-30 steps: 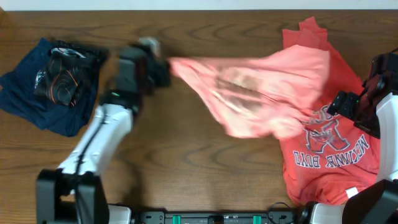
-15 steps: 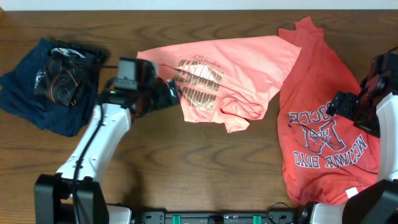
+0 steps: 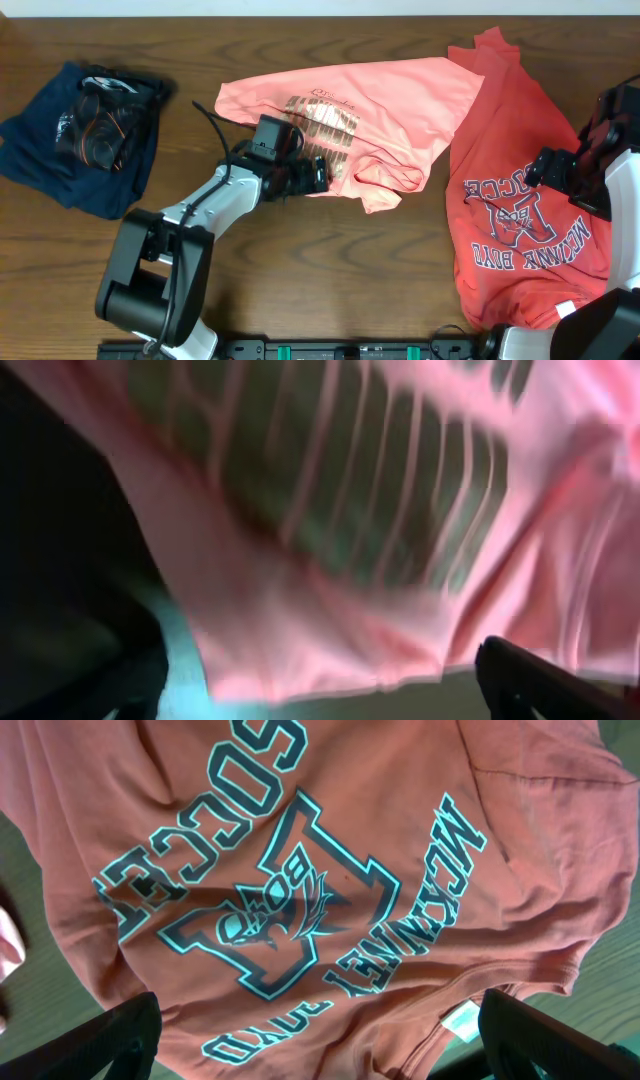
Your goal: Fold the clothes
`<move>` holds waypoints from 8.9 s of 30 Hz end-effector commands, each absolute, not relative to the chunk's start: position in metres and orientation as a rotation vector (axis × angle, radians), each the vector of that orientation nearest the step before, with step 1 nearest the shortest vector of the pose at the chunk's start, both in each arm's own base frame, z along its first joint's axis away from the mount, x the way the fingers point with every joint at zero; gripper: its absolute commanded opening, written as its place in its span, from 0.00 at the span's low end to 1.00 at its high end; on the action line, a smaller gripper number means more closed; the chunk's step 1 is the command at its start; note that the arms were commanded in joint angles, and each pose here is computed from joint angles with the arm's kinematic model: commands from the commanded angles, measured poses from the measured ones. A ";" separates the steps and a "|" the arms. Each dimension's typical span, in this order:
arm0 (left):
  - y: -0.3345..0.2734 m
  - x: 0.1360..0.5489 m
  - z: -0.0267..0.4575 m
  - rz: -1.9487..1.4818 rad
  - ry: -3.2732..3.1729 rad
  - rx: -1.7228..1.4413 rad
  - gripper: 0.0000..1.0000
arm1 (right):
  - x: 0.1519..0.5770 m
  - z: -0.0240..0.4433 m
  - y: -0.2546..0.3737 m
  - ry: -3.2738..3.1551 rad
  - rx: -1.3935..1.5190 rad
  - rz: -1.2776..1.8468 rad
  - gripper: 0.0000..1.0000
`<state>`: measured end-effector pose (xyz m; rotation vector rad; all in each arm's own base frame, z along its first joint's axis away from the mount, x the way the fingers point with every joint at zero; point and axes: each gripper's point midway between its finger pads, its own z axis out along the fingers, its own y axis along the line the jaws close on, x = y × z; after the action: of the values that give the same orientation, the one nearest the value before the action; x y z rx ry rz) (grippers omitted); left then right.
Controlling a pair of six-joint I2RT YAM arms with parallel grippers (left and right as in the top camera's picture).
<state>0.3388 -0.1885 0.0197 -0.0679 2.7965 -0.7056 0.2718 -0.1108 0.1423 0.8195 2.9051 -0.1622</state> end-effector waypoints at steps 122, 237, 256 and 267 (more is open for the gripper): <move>-0.054 0.255 0.078 -0.320 3.161 -0.567 0.95 | 0.484 -0.028 0.029 2.711 0.141 0.455 0.01; -0.183 0.222 0.005 -0.739 3.211 0.121 0.69 | 0.331 0.235 -0.099 2.600 0.424 0.225 0.01; -0.125 0.289 0.187 -0.807 3.027 0.019 0.06 | 0.333 0.237 -0.094 2.585 0.416 0.271 0.01; -0.062 0.309 0.404 -0.842 2.401 -0.080 0.06 | 0.321 0.291 -0.075 2.455 0.338 0.313 0.01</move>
<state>0.3179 -0.0612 0.3670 -0.1403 2.5195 -0.7950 0.3247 -0.0834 0.2486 0.4117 2.5664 0.3341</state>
